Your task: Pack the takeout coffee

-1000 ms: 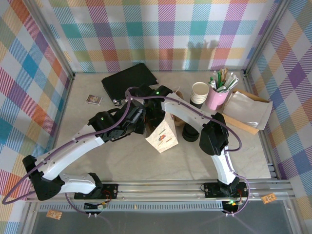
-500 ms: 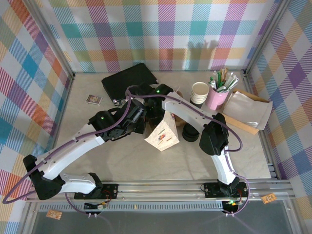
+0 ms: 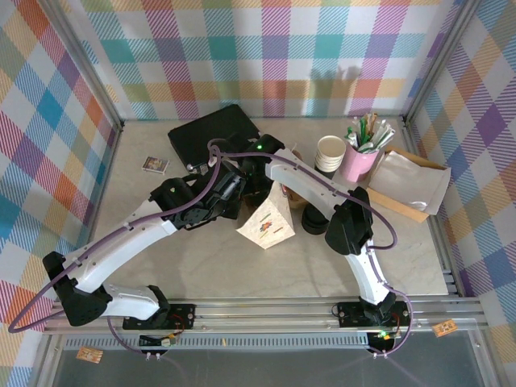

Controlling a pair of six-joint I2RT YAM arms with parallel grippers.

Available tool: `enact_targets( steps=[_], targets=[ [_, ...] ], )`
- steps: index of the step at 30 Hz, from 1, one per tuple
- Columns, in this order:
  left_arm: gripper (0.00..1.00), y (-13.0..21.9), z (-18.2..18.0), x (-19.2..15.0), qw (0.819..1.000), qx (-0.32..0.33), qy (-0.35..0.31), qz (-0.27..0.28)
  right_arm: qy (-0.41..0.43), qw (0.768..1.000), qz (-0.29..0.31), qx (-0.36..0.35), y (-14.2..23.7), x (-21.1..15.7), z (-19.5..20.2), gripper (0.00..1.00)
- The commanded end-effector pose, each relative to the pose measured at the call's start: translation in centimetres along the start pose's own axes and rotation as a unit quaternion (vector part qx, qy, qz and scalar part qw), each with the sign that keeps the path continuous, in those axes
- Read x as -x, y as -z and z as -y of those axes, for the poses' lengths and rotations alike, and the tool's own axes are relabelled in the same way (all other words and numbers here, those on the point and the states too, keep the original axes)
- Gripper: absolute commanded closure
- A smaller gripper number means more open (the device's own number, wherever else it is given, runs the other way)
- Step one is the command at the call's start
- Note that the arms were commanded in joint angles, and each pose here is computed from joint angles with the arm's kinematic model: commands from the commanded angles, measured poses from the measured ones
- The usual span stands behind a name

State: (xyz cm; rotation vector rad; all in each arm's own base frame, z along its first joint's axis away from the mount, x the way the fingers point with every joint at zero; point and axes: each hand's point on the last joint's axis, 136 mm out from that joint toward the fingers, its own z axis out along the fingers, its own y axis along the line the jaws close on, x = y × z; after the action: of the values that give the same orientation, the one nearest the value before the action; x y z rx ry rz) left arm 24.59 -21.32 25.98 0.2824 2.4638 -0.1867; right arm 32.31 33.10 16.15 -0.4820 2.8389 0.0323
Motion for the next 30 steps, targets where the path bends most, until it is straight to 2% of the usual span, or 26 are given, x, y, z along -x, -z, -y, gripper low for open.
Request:
enact_targets(
  steps=[1,11,30],
  targets=[
    [1.0,0.7,-0.6,-0.2,1.0,0.021,-0.009,-0.004,0.001,0.999,-0.031,-0.01,-0.6,-1.3,0.5,0.01],
    [1.0,0.9,-1.1,0.0,0.999,0.04,-0.011,-0.008,0.002,0.998,-0.055,-0.015,-0.9,-2.3,0.8,0.01],
    [1.0,0.7,-0.9,-0.1,0.999,0.037,-0.012,-0.015,-0.009,0.999,0.007,-0.037,-0.5,0.8,1.2,0.01]
  ],
)
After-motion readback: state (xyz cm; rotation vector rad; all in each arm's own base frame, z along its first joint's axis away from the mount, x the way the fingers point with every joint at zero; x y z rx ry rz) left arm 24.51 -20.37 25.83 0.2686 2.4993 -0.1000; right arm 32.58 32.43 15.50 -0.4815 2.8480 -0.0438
